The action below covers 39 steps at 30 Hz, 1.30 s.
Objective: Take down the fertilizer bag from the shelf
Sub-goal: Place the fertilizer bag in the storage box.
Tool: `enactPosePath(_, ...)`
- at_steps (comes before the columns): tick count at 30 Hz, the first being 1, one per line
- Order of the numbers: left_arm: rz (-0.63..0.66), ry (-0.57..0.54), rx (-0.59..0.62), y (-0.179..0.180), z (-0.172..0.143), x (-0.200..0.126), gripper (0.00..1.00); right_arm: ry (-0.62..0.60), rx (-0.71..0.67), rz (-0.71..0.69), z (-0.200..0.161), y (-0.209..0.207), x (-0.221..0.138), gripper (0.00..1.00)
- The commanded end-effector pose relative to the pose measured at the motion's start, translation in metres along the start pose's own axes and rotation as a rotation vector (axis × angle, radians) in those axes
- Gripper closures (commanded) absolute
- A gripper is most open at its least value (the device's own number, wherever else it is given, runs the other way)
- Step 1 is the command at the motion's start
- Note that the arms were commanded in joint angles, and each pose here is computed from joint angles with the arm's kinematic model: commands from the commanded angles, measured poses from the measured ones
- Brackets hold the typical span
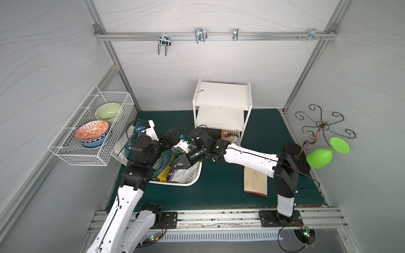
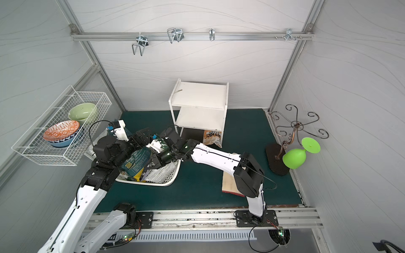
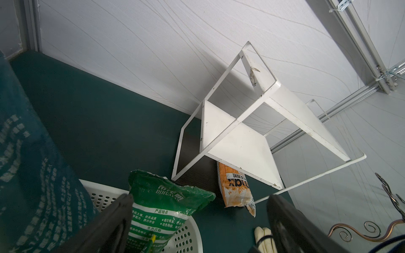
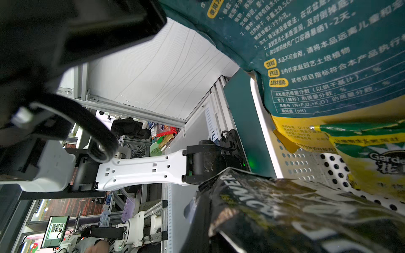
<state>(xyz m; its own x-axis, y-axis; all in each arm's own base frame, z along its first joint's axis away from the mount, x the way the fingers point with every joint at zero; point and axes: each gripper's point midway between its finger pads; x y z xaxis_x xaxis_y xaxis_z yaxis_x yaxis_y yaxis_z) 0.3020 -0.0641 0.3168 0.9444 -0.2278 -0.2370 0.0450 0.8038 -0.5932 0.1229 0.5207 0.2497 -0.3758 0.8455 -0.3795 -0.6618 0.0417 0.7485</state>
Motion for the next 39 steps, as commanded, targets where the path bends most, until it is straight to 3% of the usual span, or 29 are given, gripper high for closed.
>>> enactPosePath(1,-0.018,-0.055,0.025,-0.006,0.014,-0.003,0.01,-0.04,-0.095,0.07,0.016,0.029,-0.005,1.0)
enactPosePath(6,-0.019,-0.054,0.022,-0.006,0.014,-0.001,0.01,-0.05,-0.104,0.05,0.018,0.027,-0.005,1.0)
enactPosePath(12,-0.022,-0.055,0.016,-0.007,0.014,0.0,0.01,0.007,0.119,-0.012,-0.006,-0.055,0.009,1.0)
enactPosePath(15,-0.02,-0.054,0.018,-0.006,0.014,0.0,0.01,0.007,0.148,-0.035,-0.011,-0.073,0.011,1.0)
enactPosePath(19,-0.011,-0.057,0.021,-0.004,0.014,0.001,0.01,-0.014,0.092,-0.054,0.0,-0.063,0.003,0.84)
enactPosePath(21,-0.012,-0.061,0.018,-0.004,0.015,0.001,0.01,-0.03,0.054,-0.074,0.008,-0.056,-0.006,0.72)
enactPosePath(26,-0.011,-0.052,0.007,-0.004,0.013,0.002,0.01,-0.082,0.042,-0.106,0.025,-0.056,-0.032,0.6)
enactPosePath(39,-0.036,-0.047,0.002,-0.006,0.009,0.005,0.01,-0.237,0.062,-0.292,0.031,-0.082,-0.136,0.52)
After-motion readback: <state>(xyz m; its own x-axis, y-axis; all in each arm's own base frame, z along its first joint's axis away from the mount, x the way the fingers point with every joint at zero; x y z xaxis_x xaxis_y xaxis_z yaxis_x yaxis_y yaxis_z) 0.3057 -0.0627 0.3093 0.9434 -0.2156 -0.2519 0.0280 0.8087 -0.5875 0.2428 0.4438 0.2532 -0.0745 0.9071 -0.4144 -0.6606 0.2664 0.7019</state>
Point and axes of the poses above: each gripper's point midway between its finger pads, its own x axis out along the fingers, its own y axis along the line the jaws close on, z = x × y, and after that the axes turned 4 degrees about -x, right-handed
